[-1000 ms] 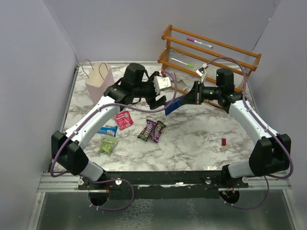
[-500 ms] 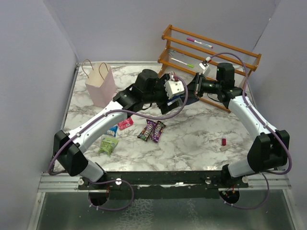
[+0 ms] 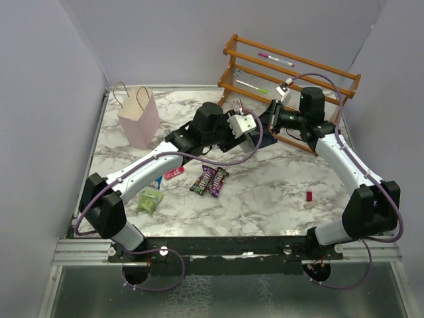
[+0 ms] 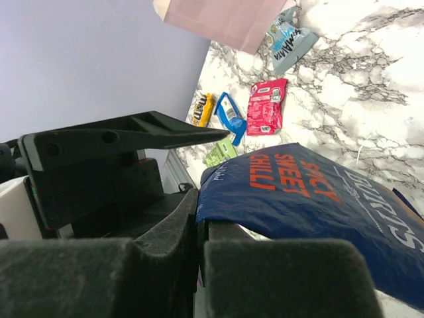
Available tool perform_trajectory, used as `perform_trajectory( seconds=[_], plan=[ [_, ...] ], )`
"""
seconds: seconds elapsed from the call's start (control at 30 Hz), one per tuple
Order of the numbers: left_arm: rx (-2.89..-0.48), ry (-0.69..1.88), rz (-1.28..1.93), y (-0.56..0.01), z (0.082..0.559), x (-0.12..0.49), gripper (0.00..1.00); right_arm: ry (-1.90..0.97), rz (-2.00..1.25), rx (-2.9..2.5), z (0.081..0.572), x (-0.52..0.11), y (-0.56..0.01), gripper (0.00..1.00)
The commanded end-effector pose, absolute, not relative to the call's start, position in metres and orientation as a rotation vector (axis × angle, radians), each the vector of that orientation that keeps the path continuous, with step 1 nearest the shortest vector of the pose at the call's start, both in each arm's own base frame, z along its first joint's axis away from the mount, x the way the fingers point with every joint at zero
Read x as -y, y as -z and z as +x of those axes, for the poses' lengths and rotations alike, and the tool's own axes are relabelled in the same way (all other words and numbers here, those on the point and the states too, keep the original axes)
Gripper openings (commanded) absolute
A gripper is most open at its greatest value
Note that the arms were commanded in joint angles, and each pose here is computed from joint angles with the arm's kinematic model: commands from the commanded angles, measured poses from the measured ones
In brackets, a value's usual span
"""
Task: Place the snacks into the paper bag
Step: Pick up the snack from the center of the board.
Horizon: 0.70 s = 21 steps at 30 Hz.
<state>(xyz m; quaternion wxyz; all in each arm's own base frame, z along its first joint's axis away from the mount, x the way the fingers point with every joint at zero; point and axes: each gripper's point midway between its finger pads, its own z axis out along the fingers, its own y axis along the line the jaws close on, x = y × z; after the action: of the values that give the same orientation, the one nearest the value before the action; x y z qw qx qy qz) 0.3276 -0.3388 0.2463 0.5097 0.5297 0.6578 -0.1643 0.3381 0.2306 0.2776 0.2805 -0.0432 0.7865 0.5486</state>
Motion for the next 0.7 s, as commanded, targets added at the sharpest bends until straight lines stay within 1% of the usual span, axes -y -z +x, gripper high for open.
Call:
perform_trajectory(
  seconds=[0.0,0.07,0.17,0.23,0.3,0.33,0.37,0.53,0.6,0.67],
  plan=[
    [-1.571,0.381,1.246,-0.248,0.337,0.345,0.51,-1.465,-0.139,-2.035,0.335,-0.232,-0.293,0.01],
    [-1.573,0.388,1.245,-0.248,0.337,0.345,0.45,-1.457,-0.138,-2.031,0.335,-0.231,-0.293,0.01],
    [-1.574,0.397,1.247,-0.248,0.335,0.345,0.31,-1.449,-0.145,-2.022,0.333,-0.23,-0.295,0.01],
    [-1.572,0.397,1.248,-0.25,0.334,0.344,0.16,-1.432,-0.152,-2.02,0.333,-0.229,-0.294,0.01],
    [-1.57,0.39,1.247,-0.252,0.333,0.342,0.0,-1.41,-0.163,-2.012,0.334,-0.228,-0.293,0.05],
    [-1.57,0.384,1.246,-0.254,0.333,0.341,0.0,-1.396,-0.173,-2.008,0.334,-0.227,-0.292,0.09],
    [-1.567,0.373,1.243,-0.256,0.333,0.339,0.0,-1.38,-0.181,-2.005,0.335,-0.226,-0.291,0.15],
    [-1.572,0.288,1.21,-0.264,0.339,0.322,0.0,-1.299,-0.277,-1.969,0.337,-0.222,-0.291,0.56],
    [-1.579,0.255,1.188,-0.268,0.344,0.313,0.0,-1.267,-0.333,-1.961,0.338,-0.222,-0.291,0.65],
    [-1.583,0.221,1.157,-0.275,0.35,0.302,0.0,-1.245,-0.397,-1.952,0.337,-0.222,-0.289,0.68]
  ],
)
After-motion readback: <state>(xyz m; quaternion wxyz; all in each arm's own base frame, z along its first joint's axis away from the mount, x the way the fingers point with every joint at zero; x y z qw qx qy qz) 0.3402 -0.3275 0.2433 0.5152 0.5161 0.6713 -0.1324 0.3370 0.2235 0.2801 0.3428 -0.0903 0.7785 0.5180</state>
